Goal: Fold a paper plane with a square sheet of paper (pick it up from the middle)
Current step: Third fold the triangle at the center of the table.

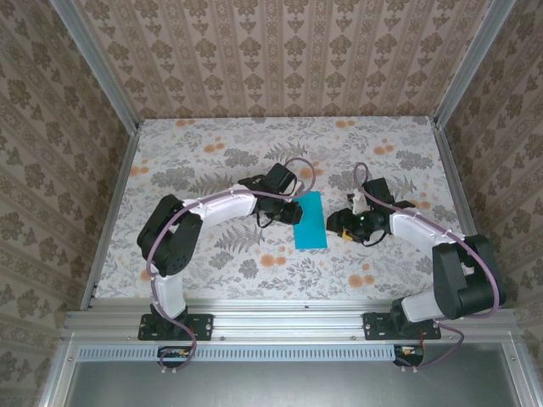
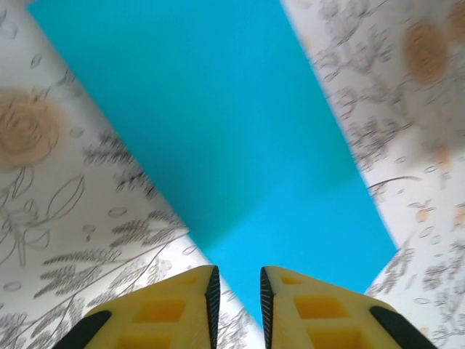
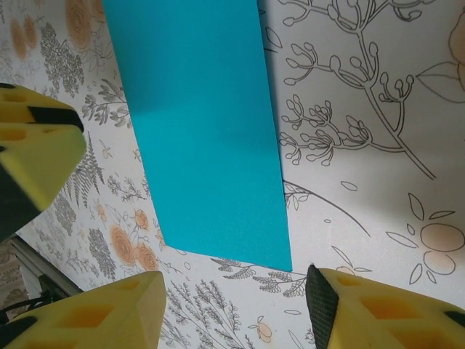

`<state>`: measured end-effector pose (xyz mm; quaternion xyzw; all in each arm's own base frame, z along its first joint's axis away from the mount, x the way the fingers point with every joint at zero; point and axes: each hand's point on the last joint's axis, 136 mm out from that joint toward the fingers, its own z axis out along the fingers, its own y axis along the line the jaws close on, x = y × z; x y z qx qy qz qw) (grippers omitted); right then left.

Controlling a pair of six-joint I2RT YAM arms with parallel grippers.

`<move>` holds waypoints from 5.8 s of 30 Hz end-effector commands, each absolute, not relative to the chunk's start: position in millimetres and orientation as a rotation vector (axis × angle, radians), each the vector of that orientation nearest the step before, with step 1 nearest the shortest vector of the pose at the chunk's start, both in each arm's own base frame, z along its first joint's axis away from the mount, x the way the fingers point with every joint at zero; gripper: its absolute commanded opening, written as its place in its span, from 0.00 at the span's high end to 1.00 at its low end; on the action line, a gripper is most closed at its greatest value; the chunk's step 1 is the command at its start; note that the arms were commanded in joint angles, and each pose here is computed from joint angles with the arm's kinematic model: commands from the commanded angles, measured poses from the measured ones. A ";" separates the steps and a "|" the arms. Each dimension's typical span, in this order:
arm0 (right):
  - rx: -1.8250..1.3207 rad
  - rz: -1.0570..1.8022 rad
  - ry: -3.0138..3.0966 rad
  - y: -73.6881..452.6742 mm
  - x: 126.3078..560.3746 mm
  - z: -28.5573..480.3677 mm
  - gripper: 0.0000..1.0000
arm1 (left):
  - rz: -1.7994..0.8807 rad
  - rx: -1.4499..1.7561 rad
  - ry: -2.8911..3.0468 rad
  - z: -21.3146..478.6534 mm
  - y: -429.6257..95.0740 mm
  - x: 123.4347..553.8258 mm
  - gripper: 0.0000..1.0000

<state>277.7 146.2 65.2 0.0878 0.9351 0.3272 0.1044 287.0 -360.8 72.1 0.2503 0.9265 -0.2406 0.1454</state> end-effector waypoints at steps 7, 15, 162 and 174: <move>0.281 1.058 2.736 149.3 274.2 67.2 0.46 | -0.769 0.787 2.718 46.4 -379.1 280.0 0.83; 0.321 1.118 2.733 154.3 273.9 60.0 0.47 | -0.736 0.792 2.768 22.9 -375.2 277.8 0.84; 0.197 1.231 2.778 238.2 334.0 28.9 0.74 | -1.089 0.594 2.803 7.2 -360.3 306.0 0.91; 0.205 1.163 2.828 232.9 331.2 16.3 0.70 | -1.111 0.599 2.794 11.0 -363.2 306.3 0.91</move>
